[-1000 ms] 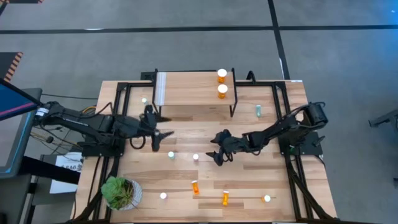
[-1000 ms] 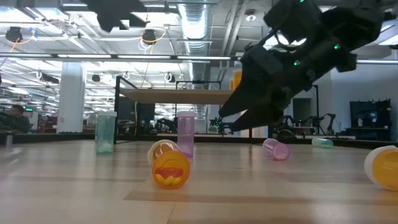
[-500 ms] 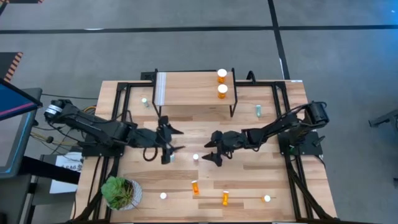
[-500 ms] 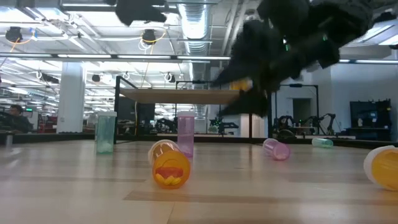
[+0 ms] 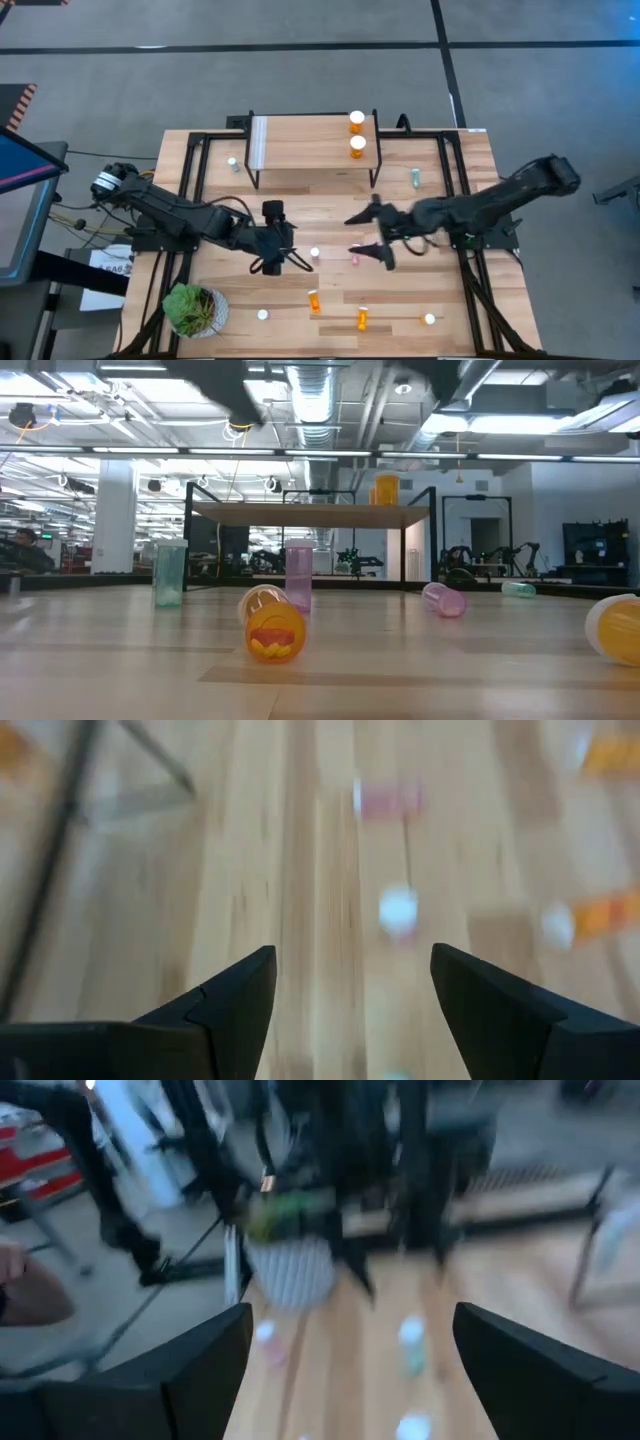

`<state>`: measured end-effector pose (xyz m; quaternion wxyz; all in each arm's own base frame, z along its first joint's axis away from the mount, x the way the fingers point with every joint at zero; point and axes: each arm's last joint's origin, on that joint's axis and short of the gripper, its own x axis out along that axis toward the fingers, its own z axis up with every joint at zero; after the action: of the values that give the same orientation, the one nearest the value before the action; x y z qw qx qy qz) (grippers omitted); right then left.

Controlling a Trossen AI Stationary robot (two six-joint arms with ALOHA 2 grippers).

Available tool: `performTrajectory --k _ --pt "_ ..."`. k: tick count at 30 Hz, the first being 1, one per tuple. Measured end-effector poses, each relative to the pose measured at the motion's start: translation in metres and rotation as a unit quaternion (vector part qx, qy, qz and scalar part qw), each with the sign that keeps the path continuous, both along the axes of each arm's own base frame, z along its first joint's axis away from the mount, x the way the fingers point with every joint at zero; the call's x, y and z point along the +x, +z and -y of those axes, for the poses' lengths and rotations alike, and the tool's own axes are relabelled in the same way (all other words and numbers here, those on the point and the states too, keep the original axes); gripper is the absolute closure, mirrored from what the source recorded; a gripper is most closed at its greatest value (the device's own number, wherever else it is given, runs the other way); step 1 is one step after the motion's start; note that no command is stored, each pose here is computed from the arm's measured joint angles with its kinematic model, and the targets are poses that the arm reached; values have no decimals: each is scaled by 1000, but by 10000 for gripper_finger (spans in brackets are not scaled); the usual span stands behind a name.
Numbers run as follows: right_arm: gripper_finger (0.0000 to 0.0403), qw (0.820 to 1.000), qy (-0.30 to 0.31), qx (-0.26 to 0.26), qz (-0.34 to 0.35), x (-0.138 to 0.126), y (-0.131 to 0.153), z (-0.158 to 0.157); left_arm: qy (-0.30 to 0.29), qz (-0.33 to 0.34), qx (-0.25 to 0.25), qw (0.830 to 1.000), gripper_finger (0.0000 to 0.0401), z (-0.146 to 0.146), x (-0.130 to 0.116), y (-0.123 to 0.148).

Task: Pick and place medicine bottles onto shelf by color
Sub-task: Put the bottom middle small blue pill bottle on the shelf

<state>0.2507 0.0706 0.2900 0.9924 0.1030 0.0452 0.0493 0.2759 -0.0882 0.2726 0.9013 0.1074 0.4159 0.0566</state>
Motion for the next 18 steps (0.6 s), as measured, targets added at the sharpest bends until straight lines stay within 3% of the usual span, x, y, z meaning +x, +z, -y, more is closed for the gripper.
performTrajectory --k 6,12,18 --pt "39 993 -98 -65 29 -20 13 -17 36 -99 -21 994 147 -3 -15 -28" --pt "39 992 -96 -78 9 -17 3 -28 29 -130 -46 990 147 -5 -23 -56" --pt "39 991 -113 -75 0 -10 -3 -26 33 -127 -59 990 147 -7 -22 -58"
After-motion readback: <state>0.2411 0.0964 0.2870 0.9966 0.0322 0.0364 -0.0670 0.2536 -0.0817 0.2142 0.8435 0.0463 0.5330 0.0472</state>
